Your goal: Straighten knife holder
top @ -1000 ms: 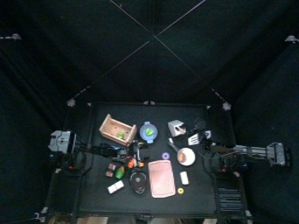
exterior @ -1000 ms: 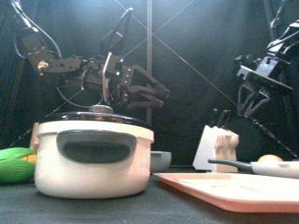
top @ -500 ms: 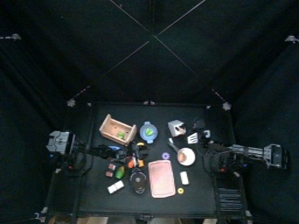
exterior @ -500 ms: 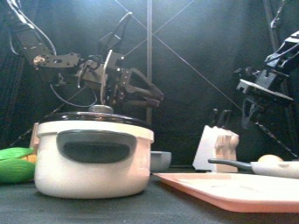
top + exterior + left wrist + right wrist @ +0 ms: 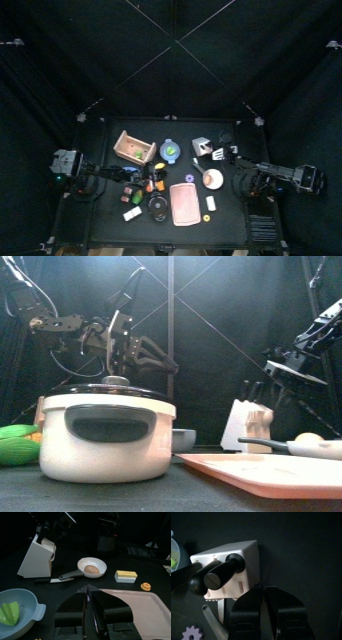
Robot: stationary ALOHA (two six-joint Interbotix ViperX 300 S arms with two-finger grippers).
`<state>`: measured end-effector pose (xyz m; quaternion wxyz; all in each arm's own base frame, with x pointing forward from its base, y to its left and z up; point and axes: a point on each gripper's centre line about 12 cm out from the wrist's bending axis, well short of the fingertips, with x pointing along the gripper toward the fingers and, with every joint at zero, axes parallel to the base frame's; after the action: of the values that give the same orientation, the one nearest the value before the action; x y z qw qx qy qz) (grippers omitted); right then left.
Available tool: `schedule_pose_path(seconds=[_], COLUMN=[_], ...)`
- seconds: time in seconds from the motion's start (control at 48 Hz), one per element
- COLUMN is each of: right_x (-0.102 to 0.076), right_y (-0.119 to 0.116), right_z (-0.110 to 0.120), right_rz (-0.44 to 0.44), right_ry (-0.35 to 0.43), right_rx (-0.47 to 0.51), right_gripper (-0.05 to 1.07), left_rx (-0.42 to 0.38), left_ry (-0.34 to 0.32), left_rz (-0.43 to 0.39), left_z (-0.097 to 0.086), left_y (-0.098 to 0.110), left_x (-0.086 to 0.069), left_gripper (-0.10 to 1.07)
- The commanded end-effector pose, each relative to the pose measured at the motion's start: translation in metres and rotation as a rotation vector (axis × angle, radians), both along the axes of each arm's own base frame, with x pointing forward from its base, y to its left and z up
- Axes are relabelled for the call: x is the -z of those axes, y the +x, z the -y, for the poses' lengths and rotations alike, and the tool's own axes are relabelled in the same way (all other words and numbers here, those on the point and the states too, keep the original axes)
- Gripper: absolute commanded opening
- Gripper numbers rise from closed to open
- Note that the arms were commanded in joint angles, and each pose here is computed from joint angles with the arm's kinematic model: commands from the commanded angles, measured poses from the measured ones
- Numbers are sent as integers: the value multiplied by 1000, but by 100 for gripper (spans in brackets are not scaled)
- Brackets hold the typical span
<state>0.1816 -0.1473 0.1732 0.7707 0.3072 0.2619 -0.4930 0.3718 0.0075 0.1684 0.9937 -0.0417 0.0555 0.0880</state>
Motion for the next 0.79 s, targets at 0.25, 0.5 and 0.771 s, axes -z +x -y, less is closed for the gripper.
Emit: schedule_pose_path(seconds=[0.25,0.5,0.771], right_x=[-10,-11,-9], right_y=[14,27,43], right_z=[3,1,0], right_rz=[74,98,79], right_ry=[-2,17,29], right_rx=[-33,-61,-93], right_gripper=[47,47,47], left_rx=[-4,-12,-19], left_ry=[-1,-6,-12], left_rz=[33,25,18], left_z=[-1,-2,-3], left_y=[-3,-5,-8], left_x=[-11,-8,-6], left_gripper=[53,53,53])
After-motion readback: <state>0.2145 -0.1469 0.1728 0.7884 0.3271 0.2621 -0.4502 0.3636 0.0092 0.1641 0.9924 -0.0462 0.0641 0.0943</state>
